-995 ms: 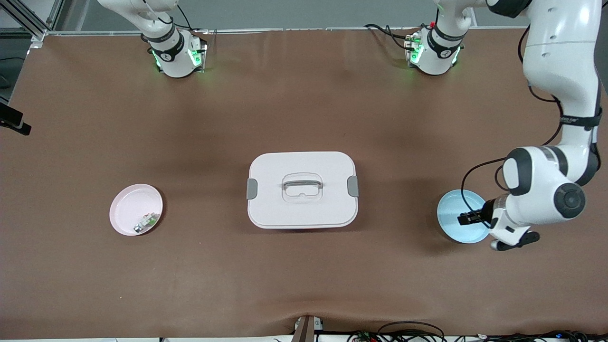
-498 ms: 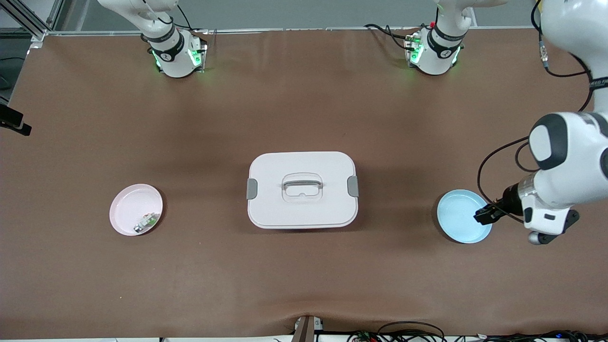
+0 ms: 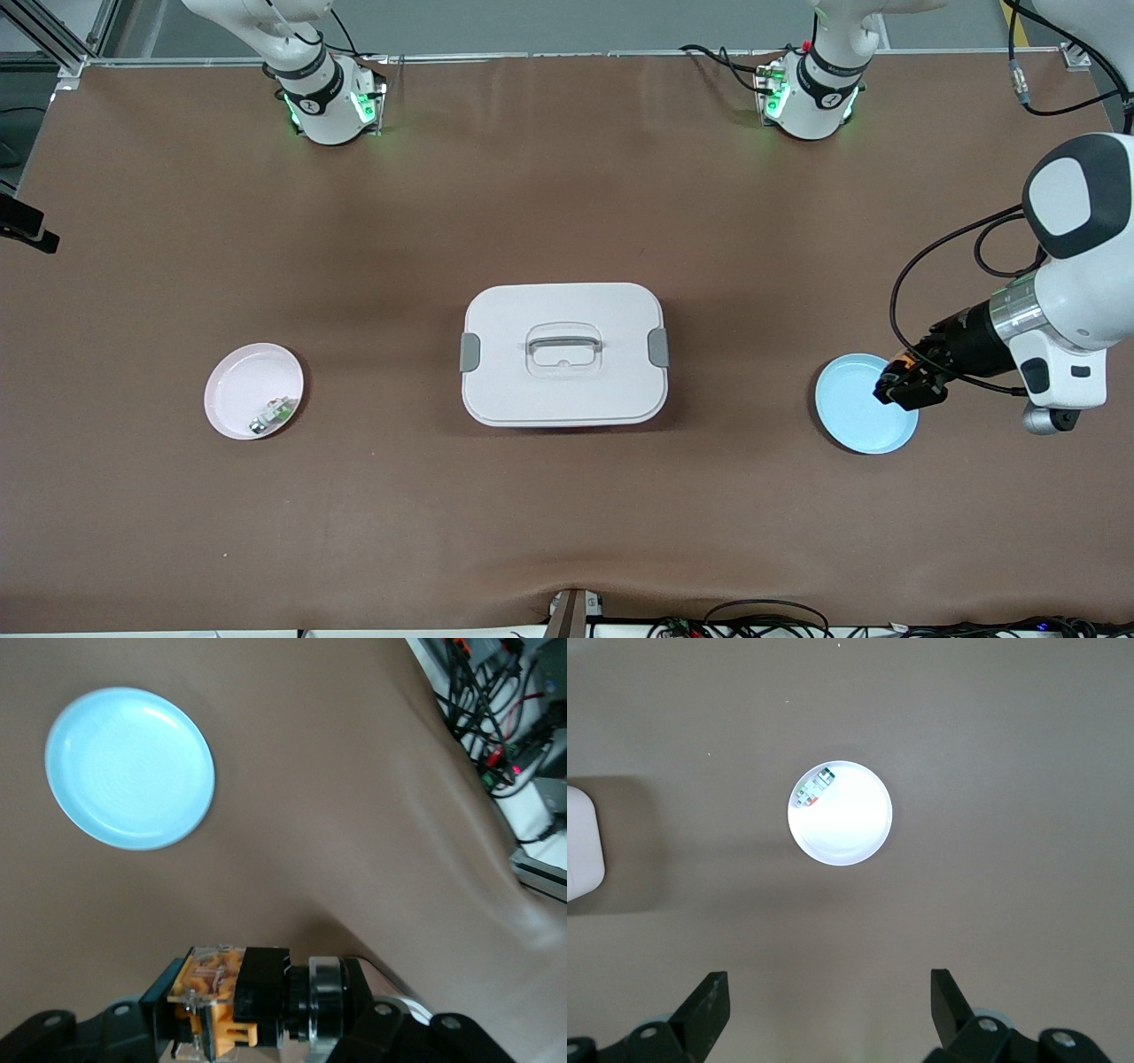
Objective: Transfer orange switch to right arm and place
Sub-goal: 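Lift the switch with the left gripper and carry it above the box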
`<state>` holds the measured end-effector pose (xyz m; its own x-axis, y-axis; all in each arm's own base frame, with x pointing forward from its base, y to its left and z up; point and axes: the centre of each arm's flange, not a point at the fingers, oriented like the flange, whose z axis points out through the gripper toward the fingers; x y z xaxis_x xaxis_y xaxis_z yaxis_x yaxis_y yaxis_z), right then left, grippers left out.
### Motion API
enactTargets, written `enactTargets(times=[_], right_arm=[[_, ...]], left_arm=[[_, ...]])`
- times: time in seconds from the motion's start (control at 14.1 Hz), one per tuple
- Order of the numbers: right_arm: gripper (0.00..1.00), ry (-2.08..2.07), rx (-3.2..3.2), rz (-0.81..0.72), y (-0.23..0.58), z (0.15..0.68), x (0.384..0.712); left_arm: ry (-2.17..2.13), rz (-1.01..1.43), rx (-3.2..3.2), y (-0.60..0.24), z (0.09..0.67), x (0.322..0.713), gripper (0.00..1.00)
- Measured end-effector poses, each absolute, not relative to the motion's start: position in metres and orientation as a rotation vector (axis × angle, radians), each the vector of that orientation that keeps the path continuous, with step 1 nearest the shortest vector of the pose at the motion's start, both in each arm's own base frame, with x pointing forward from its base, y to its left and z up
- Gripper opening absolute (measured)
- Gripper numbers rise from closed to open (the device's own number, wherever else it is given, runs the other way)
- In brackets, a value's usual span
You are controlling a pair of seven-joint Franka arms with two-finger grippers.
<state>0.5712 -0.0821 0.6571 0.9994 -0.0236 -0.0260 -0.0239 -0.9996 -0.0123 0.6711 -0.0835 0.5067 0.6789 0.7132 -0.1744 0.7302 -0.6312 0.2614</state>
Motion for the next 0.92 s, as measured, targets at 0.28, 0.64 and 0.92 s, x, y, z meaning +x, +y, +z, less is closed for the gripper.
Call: enactTargets(times=[0.28,0.64,0.92], right_arm=[[1.00,-0.046,-3.124,0.039,-0.081,0.657,0.571],[1.00,-0.052,-3.105,0.032,-0.089,0.657,0.570],[1.00,-0.017,-2.933,0.016,-0.095,0.650,0.570]], left_arm=[[1.190,-0.199,2.400,-0.119,0.522,0.665,0.73],[1.224,-0.395,2.208,-0.177,0.533,0.653,0.73],[1.375,-0.452,2.068,-0.259,0.544,0.635,0.73]])
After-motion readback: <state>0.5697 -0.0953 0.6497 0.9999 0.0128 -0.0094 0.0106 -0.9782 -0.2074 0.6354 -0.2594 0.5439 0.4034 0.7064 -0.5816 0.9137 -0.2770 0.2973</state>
